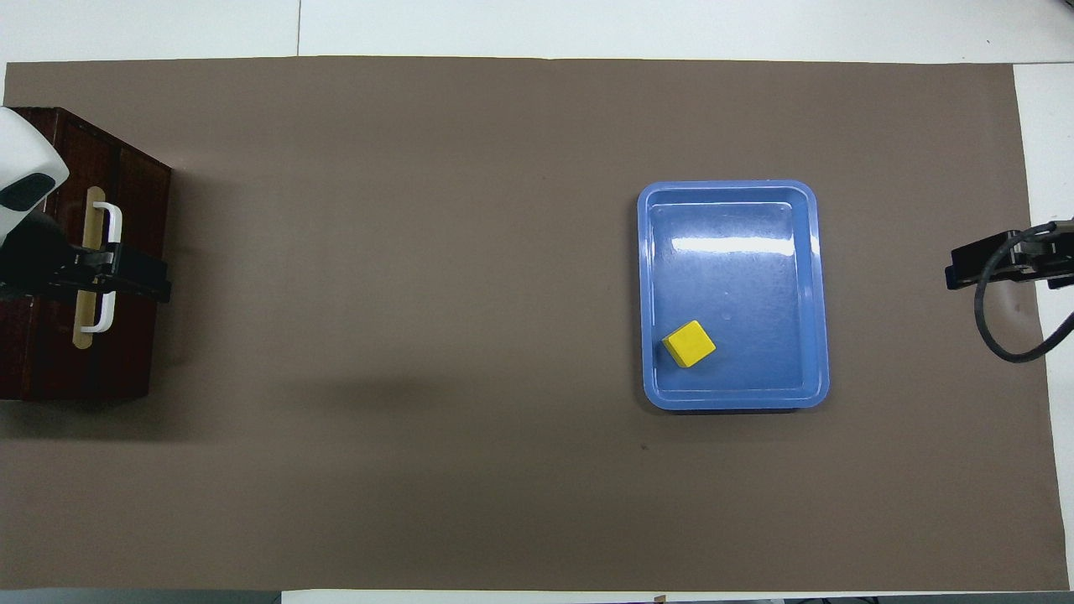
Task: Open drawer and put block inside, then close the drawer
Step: 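Move the right gripper over the yellow cube in the blue tray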
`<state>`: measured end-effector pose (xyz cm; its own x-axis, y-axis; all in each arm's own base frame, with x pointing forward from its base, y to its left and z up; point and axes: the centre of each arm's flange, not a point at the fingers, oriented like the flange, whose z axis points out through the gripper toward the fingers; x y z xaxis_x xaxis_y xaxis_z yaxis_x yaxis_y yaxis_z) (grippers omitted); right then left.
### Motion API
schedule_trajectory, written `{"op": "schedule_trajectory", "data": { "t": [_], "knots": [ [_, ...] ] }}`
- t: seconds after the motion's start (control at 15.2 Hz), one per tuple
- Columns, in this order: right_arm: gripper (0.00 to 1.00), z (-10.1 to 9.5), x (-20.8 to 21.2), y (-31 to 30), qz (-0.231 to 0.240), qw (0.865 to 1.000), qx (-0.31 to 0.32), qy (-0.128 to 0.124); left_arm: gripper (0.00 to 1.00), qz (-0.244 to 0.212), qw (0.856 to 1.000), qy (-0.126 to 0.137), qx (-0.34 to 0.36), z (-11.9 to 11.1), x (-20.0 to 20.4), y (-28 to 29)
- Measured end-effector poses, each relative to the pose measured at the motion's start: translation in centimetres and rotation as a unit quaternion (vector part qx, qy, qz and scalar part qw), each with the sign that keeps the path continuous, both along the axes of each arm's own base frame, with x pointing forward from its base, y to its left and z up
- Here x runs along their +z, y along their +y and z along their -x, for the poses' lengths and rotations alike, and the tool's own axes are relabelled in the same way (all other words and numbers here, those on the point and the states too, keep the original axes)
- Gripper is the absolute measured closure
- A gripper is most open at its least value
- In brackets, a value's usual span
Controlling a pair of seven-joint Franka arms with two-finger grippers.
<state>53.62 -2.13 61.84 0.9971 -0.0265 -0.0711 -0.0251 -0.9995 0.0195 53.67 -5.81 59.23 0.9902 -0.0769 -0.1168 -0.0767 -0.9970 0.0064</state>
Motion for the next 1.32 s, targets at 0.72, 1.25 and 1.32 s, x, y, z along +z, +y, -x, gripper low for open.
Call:
{"op": "schedule_trajectory", "data": {
  "t": [0.72,1.25,1.32],
  "knots": [
    [0.0,0.1,0.2,-0.1,-0.001,1.0,0.026,-0.001,0.0,0.0,1.0,0.0,0.0,0.0,0.0,0.0],
    [0.0,0.4,-1.6,0.6,-0.026,0.999,-0.037,0.02,0.0,0.0,1.0,0.0,0.0,0.0,0.0,0.0],
    [0.0,0.5,-2.5,1.0,-0.039,0.996,-0.079,0.031,0.0,0.0,1.0,0.0,0.0,0.0,0.0,0.0]
  ]
}}
